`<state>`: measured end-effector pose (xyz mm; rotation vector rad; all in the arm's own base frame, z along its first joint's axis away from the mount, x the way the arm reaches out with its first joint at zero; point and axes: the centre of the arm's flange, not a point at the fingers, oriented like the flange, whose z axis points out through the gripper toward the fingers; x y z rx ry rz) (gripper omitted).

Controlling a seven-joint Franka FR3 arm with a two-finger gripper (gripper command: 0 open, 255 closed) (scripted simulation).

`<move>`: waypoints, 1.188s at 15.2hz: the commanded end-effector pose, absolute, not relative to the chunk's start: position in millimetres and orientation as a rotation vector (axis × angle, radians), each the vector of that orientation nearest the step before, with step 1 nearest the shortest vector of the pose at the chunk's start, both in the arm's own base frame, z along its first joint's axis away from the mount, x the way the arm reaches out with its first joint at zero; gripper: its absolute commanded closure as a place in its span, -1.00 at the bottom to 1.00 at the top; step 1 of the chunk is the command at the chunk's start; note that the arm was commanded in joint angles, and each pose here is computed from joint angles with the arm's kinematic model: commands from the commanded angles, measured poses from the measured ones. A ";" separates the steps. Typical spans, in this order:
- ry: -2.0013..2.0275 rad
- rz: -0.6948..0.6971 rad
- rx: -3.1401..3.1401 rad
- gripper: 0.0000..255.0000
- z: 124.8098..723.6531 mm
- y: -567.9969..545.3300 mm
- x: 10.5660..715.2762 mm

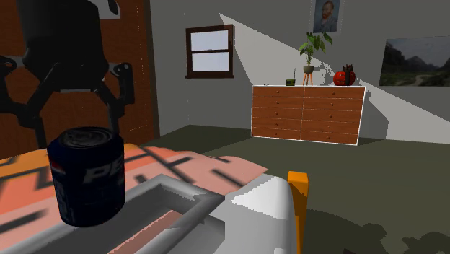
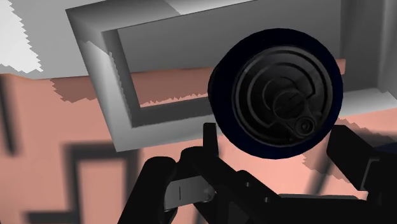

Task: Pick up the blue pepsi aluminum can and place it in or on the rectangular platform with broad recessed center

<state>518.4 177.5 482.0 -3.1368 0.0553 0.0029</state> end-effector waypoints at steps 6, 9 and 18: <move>0.055 0.001 -3.136 1.00 450.5 178.0 517.2; 0.055 0.001 -3.136 1.00 450.5 178.0 517.2; 0.055 0.001 -3.136 -1.00 451.0 178.1 517.3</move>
